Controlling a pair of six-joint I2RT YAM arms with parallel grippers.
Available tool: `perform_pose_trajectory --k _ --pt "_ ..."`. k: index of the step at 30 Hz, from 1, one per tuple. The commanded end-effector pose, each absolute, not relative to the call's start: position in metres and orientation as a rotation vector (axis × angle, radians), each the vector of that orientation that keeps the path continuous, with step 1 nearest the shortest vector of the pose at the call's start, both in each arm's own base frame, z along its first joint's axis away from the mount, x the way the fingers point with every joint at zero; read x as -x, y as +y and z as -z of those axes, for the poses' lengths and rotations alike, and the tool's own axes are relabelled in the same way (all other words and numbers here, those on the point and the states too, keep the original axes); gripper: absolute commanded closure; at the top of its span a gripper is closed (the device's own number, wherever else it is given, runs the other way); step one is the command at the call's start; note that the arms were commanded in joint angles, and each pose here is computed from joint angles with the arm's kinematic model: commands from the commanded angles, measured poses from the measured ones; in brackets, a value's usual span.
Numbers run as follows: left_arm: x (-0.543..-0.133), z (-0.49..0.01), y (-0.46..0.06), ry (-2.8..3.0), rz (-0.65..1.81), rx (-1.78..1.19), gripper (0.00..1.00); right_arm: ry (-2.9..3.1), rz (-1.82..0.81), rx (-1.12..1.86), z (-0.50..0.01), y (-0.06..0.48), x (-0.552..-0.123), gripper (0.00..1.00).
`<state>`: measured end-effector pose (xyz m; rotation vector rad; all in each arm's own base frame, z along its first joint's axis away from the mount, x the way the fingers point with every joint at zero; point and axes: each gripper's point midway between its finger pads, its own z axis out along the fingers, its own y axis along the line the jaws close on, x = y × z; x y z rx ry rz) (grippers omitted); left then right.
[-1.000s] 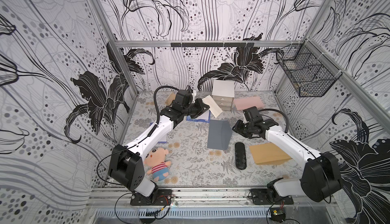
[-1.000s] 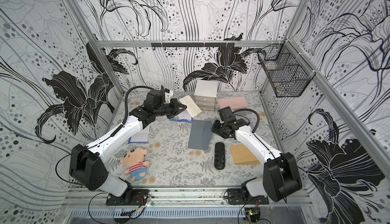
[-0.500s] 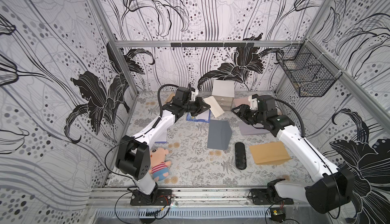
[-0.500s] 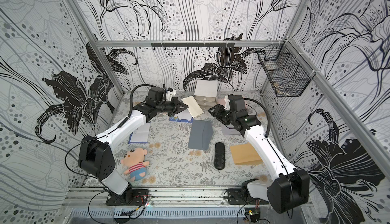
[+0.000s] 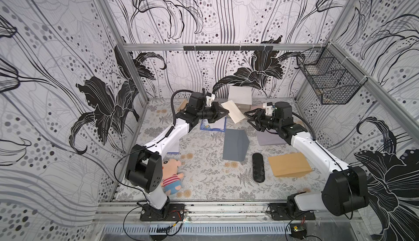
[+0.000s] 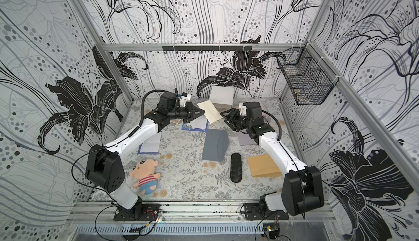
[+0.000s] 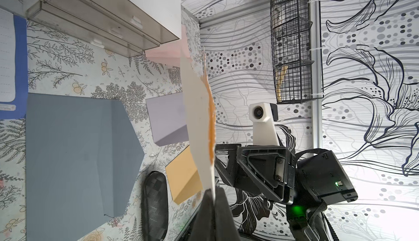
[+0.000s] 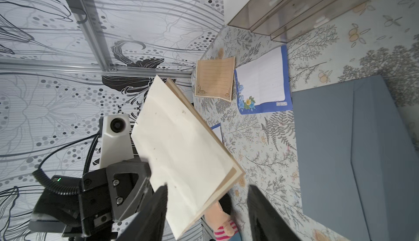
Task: Take the letter paper out of the envelope
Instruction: Unfold the letter paper.
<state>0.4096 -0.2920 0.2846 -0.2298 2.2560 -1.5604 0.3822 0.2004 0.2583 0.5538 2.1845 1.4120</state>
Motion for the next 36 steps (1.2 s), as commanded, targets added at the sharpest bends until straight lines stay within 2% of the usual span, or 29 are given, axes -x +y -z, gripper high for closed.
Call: perform_pose_trajectory --k 1,13,28,36 --pt "-0.411 -0.290 -0.301 2.226 1.590 0.193 1.00 2.163 -1.470 -0.554 -0.260 0.205 -0.384 0.41" --pt "-0.410 -0.285 -0.311 2.234 1.610 0.197 1.00 2.107 -1.550 -0.571 -0.267 0.210 -0.390 0.49" --pt "-0.417 -0.280 -0.315 2.172 1.691 0.320 1.00 1.988 -1.631 -0.588 -0.287 0.206 -0.382 0.68" --pt "-0.420 -0.279 -0.321 2.148 1.725 0.361 1.00 2.002 -1.645 -0.528 -0.302 0.217 -0.375 0.70"
